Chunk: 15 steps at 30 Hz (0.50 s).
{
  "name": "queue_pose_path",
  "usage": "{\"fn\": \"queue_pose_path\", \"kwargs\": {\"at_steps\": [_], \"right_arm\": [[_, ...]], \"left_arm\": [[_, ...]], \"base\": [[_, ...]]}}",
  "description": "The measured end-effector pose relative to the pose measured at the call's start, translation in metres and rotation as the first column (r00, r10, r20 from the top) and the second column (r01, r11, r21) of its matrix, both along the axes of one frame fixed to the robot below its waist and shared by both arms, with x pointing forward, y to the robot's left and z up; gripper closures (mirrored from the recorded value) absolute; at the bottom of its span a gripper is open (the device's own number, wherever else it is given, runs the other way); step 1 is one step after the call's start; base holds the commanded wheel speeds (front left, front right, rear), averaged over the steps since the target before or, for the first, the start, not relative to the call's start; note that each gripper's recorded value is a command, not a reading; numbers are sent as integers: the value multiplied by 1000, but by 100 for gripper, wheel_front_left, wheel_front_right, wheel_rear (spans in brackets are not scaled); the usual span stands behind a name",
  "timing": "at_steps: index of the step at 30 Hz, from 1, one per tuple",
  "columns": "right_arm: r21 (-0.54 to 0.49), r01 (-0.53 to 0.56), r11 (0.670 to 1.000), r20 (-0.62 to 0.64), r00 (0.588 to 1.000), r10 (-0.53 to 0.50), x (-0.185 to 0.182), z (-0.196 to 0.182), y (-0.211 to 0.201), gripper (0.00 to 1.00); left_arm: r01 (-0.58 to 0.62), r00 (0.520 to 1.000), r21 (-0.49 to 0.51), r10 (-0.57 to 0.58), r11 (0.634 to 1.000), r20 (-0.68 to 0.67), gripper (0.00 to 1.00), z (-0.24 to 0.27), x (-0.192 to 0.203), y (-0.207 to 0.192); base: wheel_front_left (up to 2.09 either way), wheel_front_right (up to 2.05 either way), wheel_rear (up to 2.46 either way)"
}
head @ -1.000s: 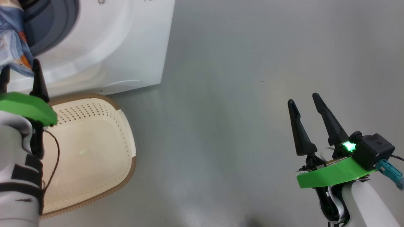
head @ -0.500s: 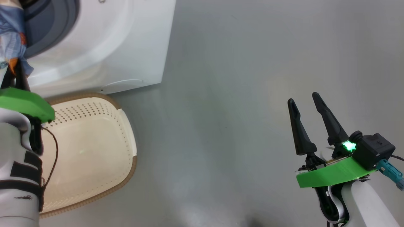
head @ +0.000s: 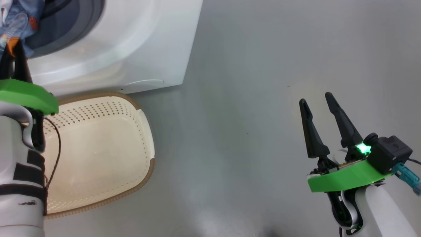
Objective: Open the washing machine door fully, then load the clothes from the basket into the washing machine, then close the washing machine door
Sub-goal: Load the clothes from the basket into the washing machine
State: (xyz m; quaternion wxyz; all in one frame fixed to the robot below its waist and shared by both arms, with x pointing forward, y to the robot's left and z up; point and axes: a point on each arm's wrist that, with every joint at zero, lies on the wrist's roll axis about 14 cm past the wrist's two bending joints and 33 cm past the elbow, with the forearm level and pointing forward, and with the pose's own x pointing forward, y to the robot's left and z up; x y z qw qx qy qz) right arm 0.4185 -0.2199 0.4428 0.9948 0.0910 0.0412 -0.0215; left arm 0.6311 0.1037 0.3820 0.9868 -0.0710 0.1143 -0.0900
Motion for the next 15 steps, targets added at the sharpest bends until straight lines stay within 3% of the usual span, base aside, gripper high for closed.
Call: {"fn": "queue_pose_path", "kwargs": {"at_steps": [10,15], "right_arm": [[-7,0,1000,6,1000,0,1,3,-1,0],[-12,3,1000,-5,1000,-3,-4,1,-2,0]], "left_arm": [[17,1000,42,-16,999,-14,100,10,23,0],[59,992,108,-46,992,-117,100,0,33,-5]], "base": [[0,0,0],[0,0,0]]}}
